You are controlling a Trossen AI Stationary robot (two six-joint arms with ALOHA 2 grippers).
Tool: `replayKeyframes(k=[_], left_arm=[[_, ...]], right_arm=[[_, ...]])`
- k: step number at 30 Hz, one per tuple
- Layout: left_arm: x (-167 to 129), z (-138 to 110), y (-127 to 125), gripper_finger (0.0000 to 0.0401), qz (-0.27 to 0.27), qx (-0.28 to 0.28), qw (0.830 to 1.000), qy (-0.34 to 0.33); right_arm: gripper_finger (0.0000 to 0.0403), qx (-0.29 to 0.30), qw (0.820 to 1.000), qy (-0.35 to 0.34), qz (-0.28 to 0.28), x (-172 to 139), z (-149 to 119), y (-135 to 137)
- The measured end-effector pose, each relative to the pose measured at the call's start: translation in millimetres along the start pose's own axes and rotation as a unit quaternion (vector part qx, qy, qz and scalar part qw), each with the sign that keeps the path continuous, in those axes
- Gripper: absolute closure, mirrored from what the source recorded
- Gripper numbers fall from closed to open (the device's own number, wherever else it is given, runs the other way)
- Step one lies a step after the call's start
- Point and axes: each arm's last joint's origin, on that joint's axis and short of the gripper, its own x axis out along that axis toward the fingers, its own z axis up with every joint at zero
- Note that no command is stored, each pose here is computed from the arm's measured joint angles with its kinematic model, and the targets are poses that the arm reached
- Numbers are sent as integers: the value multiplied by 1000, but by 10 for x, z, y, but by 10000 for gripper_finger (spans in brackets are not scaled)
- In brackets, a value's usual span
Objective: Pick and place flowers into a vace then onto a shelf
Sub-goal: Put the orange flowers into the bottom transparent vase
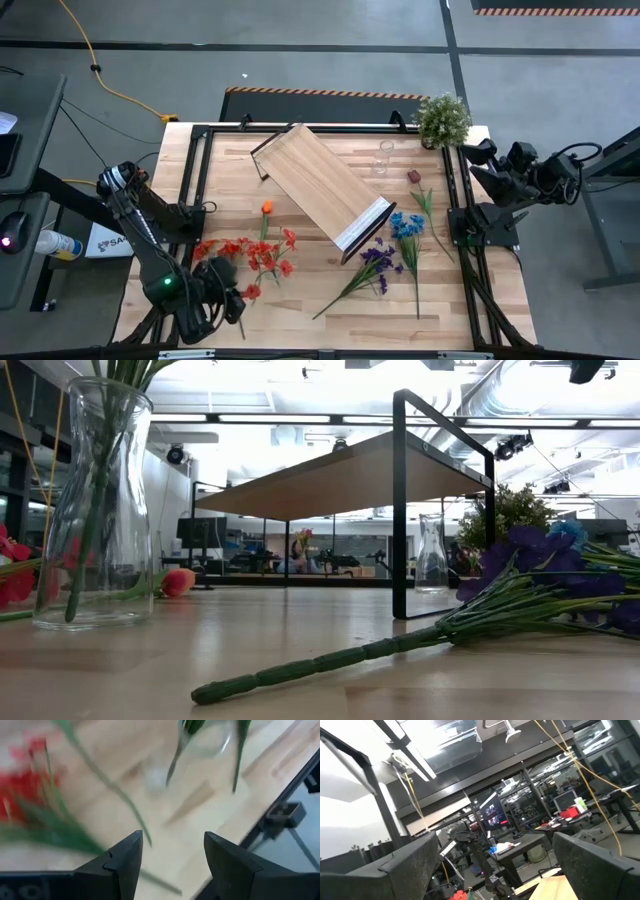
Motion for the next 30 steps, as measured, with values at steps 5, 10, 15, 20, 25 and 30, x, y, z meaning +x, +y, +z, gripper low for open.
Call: replayKeyframes(k=[5, 10, 15, 20, 25, 30], left_arm=[[-61, -123, 64, 155, 8, -41, 999, 14], [-183, -289, 236, 155, 44, -118, 992, 18], [-223, -357, 296, 155, 77, -208, 974, 41], [-184, -327, 273, 155, 88, -228, 969, 41], [-117, -268, 269, 155, 112, -237, 965, 27], [36, -240, 287, 155, 132, -252, 958, 16]], right_arm=[[22, 0, 1000, 2, 7, 0, -1, 4], [22, 0, 1000, 2, 9, 0, -1, 5], [22, 0, 1000, 4, 15, 0, -3, 9], [22, 0, 1000, 4, 16, 0, -3, 9], [22, 0, 1000, 4, 16, 0, -3, 9], [22, 0, 1000, 5, 20, 0, -3, 11]])
